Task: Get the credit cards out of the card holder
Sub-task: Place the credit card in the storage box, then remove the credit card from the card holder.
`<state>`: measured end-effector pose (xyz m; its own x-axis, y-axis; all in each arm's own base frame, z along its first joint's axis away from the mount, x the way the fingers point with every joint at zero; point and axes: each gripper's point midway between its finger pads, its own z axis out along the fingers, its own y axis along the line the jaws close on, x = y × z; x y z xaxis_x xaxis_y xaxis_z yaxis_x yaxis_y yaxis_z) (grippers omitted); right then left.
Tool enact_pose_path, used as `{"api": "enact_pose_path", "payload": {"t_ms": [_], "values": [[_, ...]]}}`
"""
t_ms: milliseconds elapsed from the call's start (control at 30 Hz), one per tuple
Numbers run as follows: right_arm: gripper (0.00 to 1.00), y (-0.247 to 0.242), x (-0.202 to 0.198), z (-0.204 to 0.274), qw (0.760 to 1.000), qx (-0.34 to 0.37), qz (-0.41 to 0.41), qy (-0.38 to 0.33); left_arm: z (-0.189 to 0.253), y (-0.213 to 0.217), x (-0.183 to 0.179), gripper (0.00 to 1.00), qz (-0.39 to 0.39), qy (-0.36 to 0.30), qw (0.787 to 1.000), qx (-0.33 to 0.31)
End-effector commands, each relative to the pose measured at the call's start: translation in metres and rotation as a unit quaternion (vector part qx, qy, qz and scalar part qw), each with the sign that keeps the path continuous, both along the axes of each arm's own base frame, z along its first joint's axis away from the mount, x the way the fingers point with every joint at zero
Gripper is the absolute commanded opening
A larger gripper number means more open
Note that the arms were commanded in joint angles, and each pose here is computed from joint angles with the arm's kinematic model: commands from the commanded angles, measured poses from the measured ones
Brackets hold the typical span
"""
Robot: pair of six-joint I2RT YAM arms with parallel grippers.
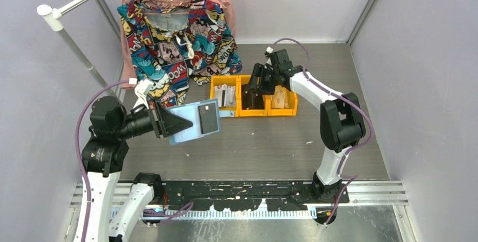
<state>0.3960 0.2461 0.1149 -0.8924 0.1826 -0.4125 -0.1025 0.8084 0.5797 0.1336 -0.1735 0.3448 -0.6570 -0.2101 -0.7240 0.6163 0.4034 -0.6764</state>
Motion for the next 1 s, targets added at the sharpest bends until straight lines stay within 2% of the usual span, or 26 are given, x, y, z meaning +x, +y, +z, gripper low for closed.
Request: {"api": "enact_pose_path", "payload": {"t_ms": [0, 133, 267, 333, 467, 633, 767, 967], "values": [[0.7, 0.0, 0.0, 0.089, 0.993, 0.034, -0.013, -0.116, 0.03, -0.001, 0.001, 0.0, 0.006, -0.054, 0.998, -0.025], [0.86, 0.009, -0.046, 0.175, 0.973, 0.117, 0.001, -0.2, 0.043, 0.001, 0.012, 0.0, 0.032, -0.066, 0.996, -0.043], [0.99, 0.042, -0.127, 0.251, 0.925, 0.265, 0.073, -0.262, 0.057, 0.005, 0.026, 0.0, 0.073, -0.082, 0.992, -0.064], [1.0, 0.057, -0.166, 0.272, 0.899, 0.327, 0.101, -0.274, 0.063, 0.009, 0.033, 0.0, 0.098, -0.086, 0.989, -0.075], [0.99, 0.083, -0.219, 0.283, 0.869, 0.398, 0.122, -0.265, 0.071, 0.011, 0.039, 0.0, 0.116, -0.083, 0.985, -0.098], [1.0, 0.122, -0.244, 0.29, 0.856, 0.43, 0.129, -0.255, 0.081, 0.01, 0.037, 0.0, 0.114, -0.083, 0.982, -0.122], [0.91, 0.138, -0.236, 0.286, 0.86, 0.439, 0.096, -0.243, 0.086, 0.009, 0.029, 0.0, 0.106, -0.088, 0.982, -0.126], [0.81, 0.138, -0.233, 0.307, 0.822, 0.512, 0.07, -0.238, 0.086, 0.007, 0.022, 0.0, 0.09, -0.081, 0.984, -0.129]]}}
